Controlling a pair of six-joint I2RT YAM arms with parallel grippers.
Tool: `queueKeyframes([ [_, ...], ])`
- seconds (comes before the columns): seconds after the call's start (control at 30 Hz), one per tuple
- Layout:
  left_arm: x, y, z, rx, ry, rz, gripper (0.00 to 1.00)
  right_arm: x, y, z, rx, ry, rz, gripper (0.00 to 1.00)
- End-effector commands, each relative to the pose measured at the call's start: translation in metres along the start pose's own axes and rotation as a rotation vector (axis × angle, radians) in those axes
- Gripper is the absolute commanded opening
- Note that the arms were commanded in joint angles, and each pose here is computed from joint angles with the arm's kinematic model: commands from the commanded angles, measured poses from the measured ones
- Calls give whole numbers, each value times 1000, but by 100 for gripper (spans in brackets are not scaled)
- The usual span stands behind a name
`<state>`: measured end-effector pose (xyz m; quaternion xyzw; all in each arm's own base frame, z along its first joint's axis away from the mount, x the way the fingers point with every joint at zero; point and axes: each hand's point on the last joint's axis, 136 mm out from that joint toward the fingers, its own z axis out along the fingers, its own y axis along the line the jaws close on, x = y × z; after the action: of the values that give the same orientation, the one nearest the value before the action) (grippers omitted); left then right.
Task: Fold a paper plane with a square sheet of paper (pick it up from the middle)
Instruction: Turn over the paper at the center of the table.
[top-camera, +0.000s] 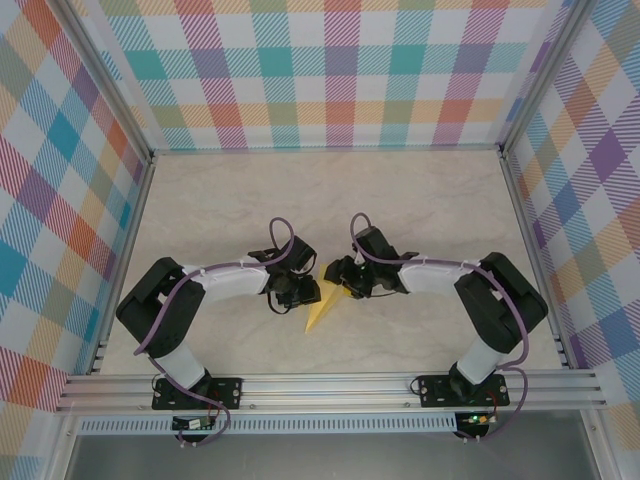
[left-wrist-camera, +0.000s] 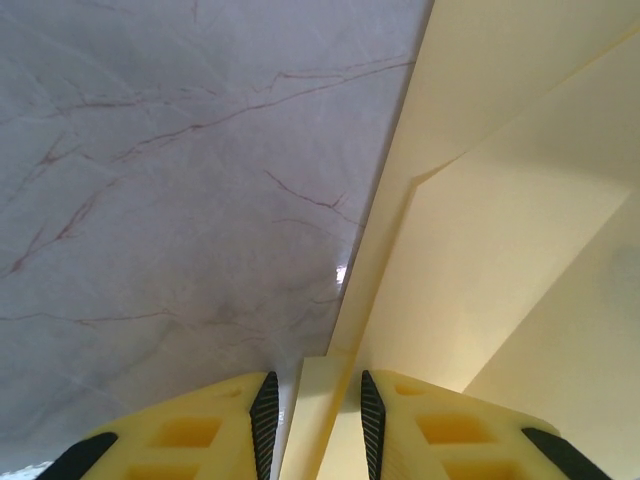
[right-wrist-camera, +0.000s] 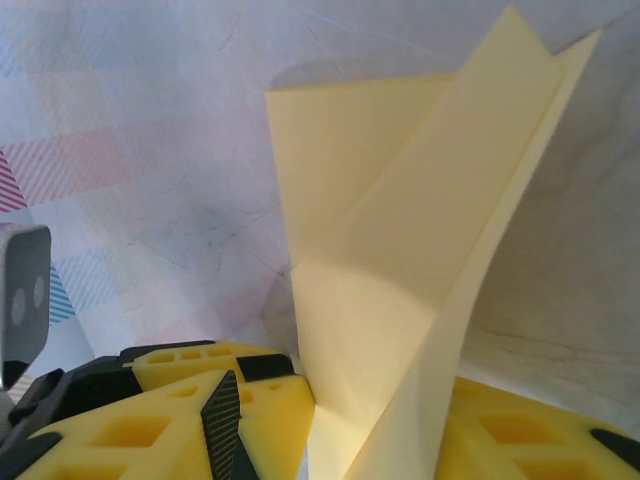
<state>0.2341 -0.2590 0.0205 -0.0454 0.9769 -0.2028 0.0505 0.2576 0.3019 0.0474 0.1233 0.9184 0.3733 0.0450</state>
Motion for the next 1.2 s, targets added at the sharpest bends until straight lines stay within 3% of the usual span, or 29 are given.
queueKeyframes([
  [0.0,1,4,0,-9,-4,0,31,-7,11,6,-15,-9,-37,49],
  [0.27,0,7,-6,-15,-28,-17,31,-2,-1,14,-2,16,-13,43],
  [0.47,0,9,-7,-22,-31,-20,31,3,-9,9,11,-1,-1,44],
  [0.7,-2,9,-8,-19,-45,-23,30,0,-1,14,-33,-5,-39,34],
  [1.0,-2,12,-15,-24,-69,-33,30,-6,5,21,-51,-11,-54,34],
  [1.17,-4,18,-24,-34,-115,-50,30,-6,12,19,-75,-8,-86,24],
])
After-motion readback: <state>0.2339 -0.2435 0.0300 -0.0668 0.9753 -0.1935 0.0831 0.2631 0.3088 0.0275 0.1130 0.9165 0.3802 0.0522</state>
